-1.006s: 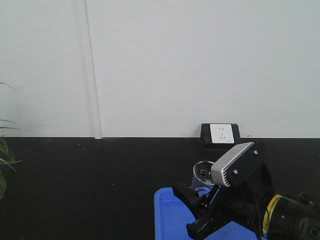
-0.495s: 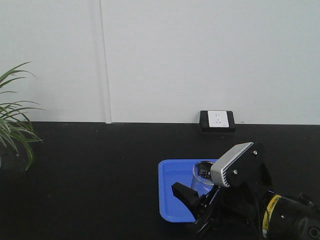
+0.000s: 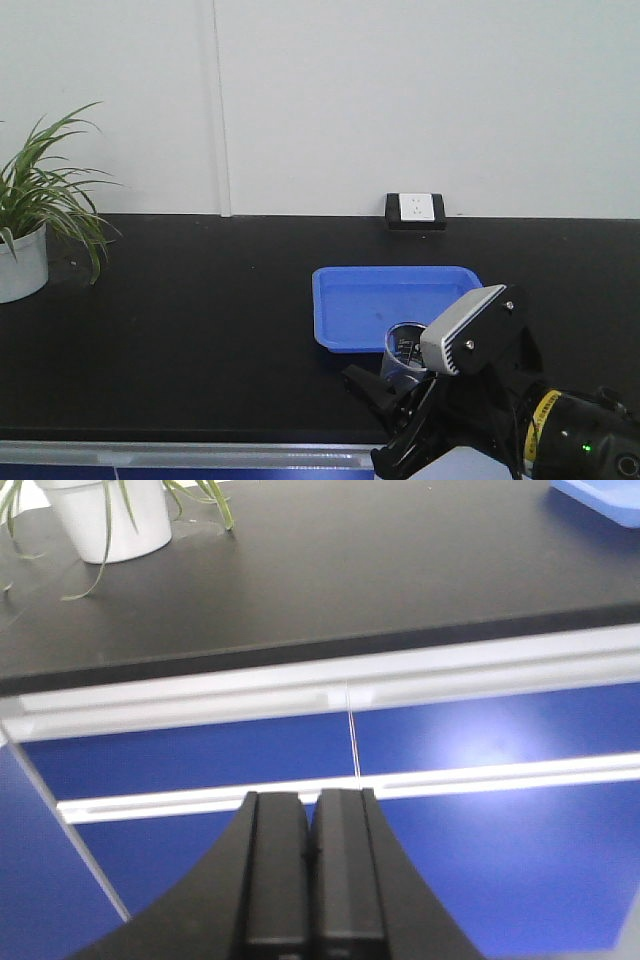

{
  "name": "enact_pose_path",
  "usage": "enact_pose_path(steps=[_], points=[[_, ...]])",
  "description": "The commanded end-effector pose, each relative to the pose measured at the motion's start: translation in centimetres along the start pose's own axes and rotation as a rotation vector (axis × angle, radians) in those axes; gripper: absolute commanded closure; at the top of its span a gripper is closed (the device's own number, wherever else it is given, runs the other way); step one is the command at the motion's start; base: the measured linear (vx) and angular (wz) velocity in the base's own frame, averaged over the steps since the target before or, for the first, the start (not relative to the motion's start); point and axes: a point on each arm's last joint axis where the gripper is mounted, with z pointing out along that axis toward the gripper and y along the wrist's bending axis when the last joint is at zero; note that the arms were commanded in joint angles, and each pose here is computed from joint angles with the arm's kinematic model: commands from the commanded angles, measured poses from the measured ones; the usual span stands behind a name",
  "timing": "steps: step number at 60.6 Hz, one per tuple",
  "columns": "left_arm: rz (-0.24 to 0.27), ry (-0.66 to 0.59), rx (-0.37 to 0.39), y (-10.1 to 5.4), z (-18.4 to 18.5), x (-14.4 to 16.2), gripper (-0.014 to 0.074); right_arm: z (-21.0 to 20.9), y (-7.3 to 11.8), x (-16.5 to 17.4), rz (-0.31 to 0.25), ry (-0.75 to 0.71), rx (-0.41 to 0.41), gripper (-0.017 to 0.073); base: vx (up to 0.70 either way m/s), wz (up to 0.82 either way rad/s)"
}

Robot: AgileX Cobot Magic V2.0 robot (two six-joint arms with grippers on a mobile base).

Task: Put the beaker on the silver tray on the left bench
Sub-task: 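Hold the beaker in the right gripper while backing away from the bench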

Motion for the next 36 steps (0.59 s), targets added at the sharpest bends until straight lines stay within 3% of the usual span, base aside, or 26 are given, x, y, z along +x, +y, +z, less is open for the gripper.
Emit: enact_pose_path(steps=[1,36], points=[[0.000,-0.064,0.003,-0.06,0.15,-0.09,0.0592,-0.63,0.13,-2.40,0.001,-0.114,-0.020,0.0570,-0.38,-0.04],[0.000,-0.064,0.003,-0.06,0.15,-0.09,0.0592,-0.63,0.13,-2.40,0.001,-0.114,-0.020,0.0570,-0.37,-0.05]])
